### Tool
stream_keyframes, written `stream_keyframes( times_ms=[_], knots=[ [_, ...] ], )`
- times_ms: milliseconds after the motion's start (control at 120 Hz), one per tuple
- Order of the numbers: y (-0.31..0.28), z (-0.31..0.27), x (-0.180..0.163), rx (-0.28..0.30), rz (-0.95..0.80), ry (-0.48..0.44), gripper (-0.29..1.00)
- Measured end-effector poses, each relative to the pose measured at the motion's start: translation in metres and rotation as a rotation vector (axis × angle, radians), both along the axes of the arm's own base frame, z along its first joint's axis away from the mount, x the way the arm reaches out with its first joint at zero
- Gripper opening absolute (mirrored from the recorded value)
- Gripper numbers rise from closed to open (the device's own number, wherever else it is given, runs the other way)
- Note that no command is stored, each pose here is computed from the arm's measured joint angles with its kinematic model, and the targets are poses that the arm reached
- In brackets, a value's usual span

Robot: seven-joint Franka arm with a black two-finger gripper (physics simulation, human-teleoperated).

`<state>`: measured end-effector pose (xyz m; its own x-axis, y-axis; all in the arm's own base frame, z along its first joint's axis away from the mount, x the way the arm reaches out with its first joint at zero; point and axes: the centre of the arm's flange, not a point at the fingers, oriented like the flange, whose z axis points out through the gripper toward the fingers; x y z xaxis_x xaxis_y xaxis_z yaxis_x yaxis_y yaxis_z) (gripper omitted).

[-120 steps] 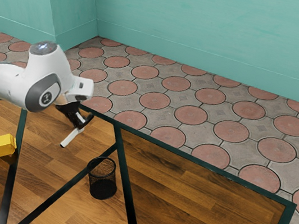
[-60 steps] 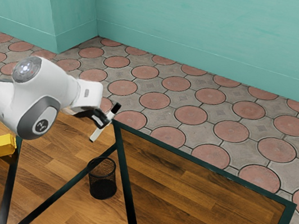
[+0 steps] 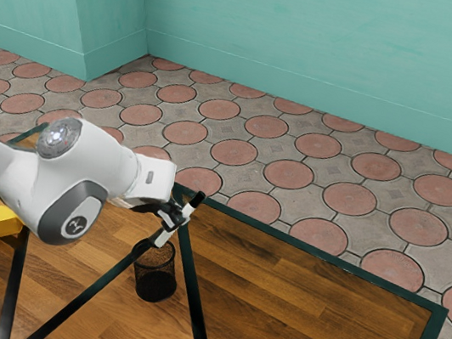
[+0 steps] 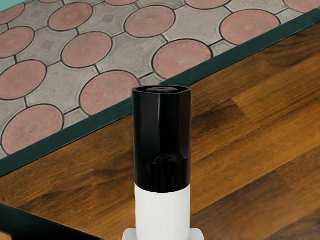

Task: Put the marker into the pen holder.

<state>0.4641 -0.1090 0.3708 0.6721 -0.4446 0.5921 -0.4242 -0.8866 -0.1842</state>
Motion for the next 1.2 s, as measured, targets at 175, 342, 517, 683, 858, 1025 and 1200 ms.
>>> stream_keyframes(
  times_ms=[175,342,517,683,858,1025,1200],
  knots=[
    [0.001,-0.017,-0.006,0.001,0.005,0.037,0.01],
    [0.004,-0.025,-0.011,0.002,0.011,0.056,0.02],
    [0.004,-0.031,-0.012,0.003,0.012,0.068,0.03],
    [0.005,-0.038,-0.015,0.005,0.013,0.085,0.13],
    [0.007,-0.040,-0.015,-0.001,0.024,0.095,0.45],
    [0.014,-0.018,0.008,-0.003,0.049,0.145,0.59],
    [0.048,0.103,0.107,-0.041,0.147,0.276,0.65]
  ],
)
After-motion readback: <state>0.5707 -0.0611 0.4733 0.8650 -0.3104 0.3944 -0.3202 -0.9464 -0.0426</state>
